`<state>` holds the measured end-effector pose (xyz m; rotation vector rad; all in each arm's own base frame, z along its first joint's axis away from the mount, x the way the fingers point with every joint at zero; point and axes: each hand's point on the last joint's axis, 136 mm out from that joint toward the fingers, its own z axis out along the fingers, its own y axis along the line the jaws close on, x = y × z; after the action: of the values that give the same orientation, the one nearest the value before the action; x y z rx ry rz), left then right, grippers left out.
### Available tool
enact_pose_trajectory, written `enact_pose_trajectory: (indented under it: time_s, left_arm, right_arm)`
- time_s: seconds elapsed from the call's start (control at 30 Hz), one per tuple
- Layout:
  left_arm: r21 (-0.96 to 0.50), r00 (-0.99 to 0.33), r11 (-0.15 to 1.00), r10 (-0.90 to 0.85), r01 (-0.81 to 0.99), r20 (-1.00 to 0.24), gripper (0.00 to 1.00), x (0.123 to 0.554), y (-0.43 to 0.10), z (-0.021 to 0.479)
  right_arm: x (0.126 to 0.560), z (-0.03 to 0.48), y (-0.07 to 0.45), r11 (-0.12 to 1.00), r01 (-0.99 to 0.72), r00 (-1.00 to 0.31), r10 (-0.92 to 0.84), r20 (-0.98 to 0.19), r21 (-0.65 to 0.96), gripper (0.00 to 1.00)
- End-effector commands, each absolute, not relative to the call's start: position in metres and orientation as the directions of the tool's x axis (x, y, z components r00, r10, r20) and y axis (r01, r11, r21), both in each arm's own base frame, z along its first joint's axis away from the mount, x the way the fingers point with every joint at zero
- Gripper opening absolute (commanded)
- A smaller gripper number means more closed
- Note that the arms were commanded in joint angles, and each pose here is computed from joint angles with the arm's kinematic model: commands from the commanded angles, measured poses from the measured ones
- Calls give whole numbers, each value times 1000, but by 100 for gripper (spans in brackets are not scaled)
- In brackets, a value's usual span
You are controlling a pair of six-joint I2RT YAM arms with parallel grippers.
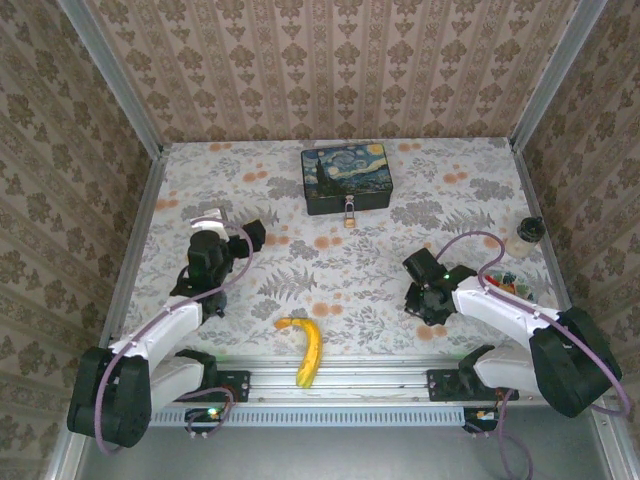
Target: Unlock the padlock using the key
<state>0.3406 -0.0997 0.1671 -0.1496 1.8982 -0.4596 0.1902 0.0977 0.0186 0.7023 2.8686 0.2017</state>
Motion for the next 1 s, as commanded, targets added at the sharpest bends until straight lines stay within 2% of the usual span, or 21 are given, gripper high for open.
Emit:
enact_pose_trajectory:
  time_s: [0.0, 0.4, 0.97]
  left_arm:
    - [-398, -347, 906, -330, 144, -878, 100, 345, -107, 181]
    - [-392, -350, 909, -325, 142, -879, 100, 345, -107, 180]
    - [-390, -347, 910, -324, 138, -880, 100, 345, -106, 180]
  right_arm:
    - [192, 17, 100, 878, 439, -874, 467, -136, 189, 24]
    - [194, 14, 101, 881, 440, -878, 463, -125, 173, 22]
    - [197, 23, 102, 892, 416, -886, 441, -145, 176, 8]
